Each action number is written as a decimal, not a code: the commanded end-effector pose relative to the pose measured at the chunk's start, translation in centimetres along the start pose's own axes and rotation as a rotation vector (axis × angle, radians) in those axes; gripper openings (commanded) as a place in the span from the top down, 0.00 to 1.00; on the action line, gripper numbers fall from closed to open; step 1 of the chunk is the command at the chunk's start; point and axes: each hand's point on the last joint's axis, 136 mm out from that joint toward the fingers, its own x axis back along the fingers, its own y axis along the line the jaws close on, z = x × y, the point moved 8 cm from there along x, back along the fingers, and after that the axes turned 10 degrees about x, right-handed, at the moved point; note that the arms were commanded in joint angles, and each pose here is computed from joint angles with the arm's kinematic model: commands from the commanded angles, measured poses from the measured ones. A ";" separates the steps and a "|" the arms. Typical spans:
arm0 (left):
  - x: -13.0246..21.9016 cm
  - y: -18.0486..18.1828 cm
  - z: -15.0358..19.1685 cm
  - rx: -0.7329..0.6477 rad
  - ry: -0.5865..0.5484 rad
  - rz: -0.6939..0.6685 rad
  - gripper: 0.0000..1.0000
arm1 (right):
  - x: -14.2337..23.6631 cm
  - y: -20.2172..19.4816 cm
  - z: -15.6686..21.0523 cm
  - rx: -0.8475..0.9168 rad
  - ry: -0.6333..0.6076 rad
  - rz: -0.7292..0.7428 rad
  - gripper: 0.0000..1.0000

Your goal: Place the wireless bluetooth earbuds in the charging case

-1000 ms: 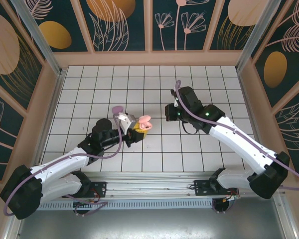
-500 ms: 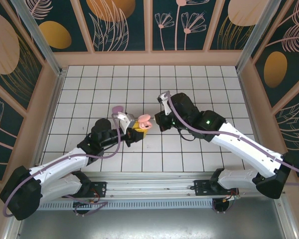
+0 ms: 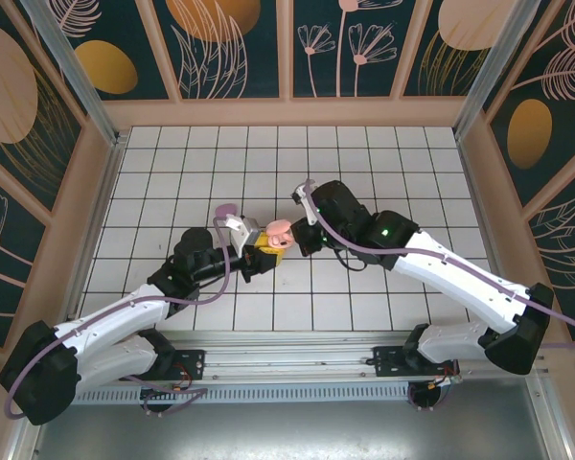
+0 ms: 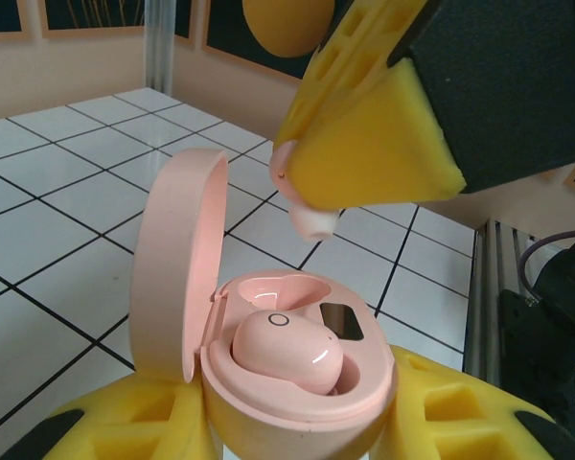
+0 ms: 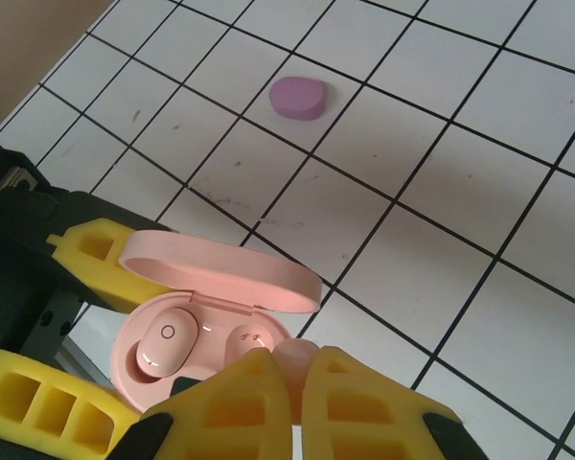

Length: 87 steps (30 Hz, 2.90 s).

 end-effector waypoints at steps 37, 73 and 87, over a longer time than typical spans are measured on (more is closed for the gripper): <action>0.3 -1.0 -2.8 -0.049 -0.093 0.021 0.79 | -1.9 2.6 1.4 0.119 0.156 -0.023 0.80; 0.7 -1.0 -2.3 -0.045 -0.108 0.025 0.79 | 1.8 2.7 -2.2 0.053 -0.023 -0.051 0.71; 0.5 -1.8 -4.0 -0.049 -0.138 0.078 0.79 | 7.0 -2.4 -4.1 -0.221 -0.282 -0.217 0.67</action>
